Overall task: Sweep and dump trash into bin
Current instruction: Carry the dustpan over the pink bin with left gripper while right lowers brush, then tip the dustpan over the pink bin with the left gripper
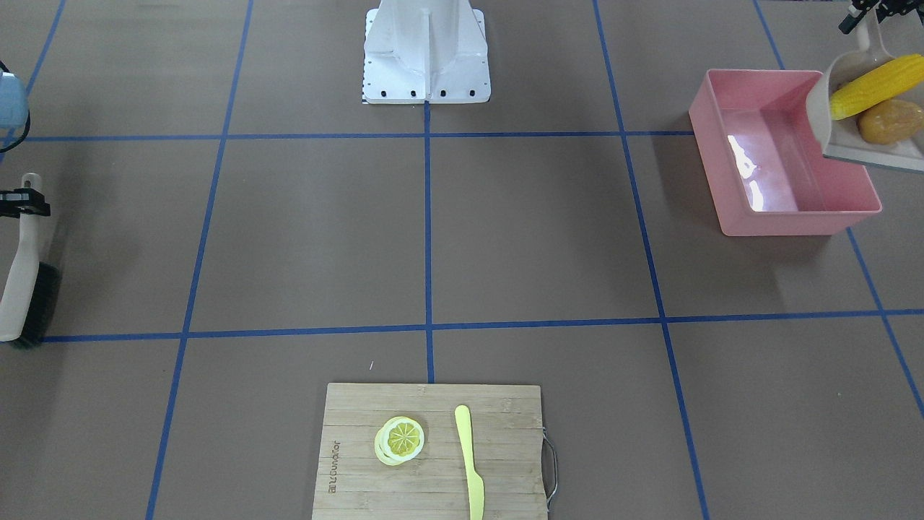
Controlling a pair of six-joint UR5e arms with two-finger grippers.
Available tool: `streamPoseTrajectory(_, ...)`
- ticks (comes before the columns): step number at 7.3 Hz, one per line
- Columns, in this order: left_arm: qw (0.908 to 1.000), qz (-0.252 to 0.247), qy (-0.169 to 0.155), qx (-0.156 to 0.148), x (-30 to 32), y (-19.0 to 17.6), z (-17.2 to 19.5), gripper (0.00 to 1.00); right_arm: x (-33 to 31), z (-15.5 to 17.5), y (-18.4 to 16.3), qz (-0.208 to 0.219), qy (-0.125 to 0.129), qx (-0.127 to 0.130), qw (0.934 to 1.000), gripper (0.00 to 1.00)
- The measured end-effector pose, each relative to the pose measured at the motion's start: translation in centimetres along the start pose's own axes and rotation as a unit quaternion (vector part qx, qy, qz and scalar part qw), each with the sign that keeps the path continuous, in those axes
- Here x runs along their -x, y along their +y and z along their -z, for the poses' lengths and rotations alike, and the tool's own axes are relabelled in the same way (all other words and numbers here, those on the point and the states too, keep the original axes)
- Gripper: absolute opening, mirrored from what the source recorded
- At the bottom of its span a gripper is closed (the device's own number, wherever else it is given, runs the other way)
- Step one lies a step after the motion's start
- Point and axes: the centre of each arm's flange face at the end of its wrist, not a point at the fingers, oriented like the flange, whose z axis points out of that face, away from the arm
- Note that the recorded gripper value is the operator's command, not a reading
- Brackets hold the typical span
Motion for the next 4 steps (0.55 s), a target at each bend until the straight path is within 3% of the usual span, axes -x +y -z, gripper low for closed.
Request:
streamPoseTrajectory(2, 1.0, 0.0, 0.008, -0.005, 1.0, 0.8, -0.2, 0.0, 0.2, 0.2, -0.1, 0.004, 0.002, -0.003, 1.0, 1.0)
streamPoseTrajectory(4, 0.9999, 0.005, -0.007, -0.005, 0.8, 2.1, 0.6, 0.0, -0.1, 2.0, -0.2, 0.004, 0.0, -0.02, 0.9998, 1.0)
